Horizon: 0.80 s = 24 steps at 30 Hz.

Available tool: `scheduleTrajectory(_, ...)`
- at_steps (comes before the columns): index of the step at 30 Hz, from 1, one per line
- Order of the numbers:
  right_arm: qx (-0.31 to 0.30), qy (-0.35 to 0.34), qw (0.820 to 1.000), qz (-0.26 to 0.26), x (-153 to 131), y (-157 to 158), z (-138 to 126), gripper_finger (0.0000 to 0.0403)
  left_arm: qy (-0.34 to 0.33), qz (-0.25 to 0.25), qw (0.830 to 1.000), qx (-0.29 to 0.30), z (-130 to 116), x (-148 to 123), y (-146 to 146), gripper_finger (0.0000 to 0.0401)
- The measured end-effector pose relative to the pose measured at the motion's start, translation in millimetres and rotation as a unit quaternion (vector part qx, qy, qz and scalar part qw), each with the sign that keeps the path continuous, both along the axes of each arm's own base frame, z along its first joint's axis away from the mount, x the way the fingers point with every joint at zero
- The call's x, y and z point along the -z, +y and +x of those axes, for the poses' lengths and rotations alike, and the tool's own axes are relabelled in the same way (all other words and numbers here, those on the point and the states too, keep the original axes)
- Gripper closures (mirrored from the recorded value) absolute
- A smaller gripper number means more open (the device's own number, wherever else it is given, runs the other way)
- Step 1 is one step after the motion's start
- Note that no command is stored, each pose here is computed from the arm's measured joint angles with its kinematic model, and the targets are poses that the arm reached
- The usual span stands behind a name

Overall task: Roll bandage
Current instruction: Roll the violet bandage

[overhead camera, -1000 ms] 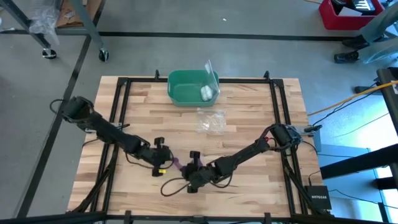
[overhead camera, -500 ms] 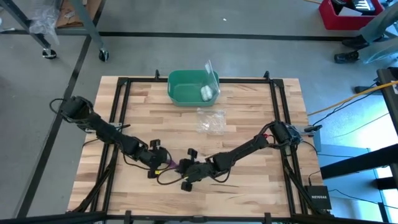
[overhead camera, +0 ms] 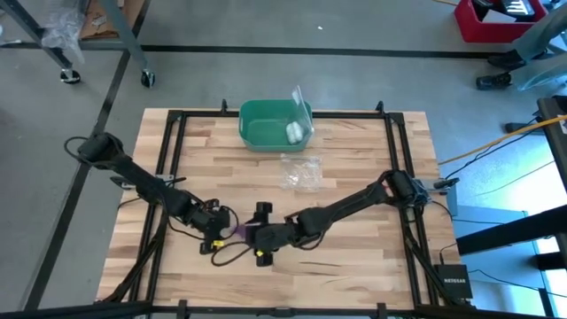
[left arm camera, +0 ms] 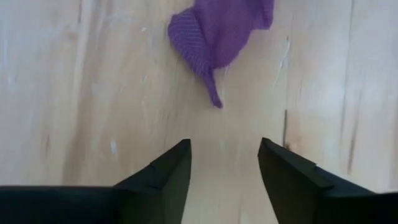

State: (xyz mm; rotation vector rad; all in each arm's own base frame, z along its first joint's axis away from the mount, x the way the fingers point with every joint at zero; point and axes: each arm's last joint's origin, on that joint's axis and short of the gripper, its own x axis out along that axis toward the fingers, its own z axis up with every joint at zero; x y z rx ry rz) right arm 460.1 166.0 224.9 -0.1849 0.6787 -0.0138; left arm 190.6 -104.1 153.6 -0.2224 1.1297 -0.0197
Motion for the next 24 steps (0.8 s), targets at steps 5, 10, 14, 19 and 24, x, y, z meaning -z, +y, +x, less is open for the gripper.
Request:
scheduleTrajectory(5, 0.004, 0.096, 0.995, -0.001, -7.6, -7.2, -22.0, 0.0123, -0.052, -0.025, 0.998, -0.014, -0.1, -11.9, -6.6, 0.0212)
scheduleTrajectory(10, 0.013, 0.142, 0.990, 0.009, 14.0, 0.2, -51.6, 0.0123, -0.165, -0.026, 0.986, -0.023, 14.4, -23.4, -14.1, 0.0218)
scheduleTrajectory(14, 0.025, 0.122, 0.992, 0.006, 27.2, 10.9, -84.9, 0.0123, -0.242, -0.050, 0.969, -0.030, 31.9, -30.8, -14.7, 0.0225)
scheduleTrajectory(19, 0.037, 0.055, 0.998, 0.016, 57.3, 2.5, -119.2, 0.0123, -0.278, -0.056, 0.958, -0.034, 56.4, -27.2, -20.4, 0.0235)
scheduleTrajectory(24, 0.033, -0.003, 0.996, 0.081, 88.0, -26.5, -125.4, 0.0123, -0.254, -0.032, 0.967, -0.012, 89.4, -20.1, -43.6, 0.0251)
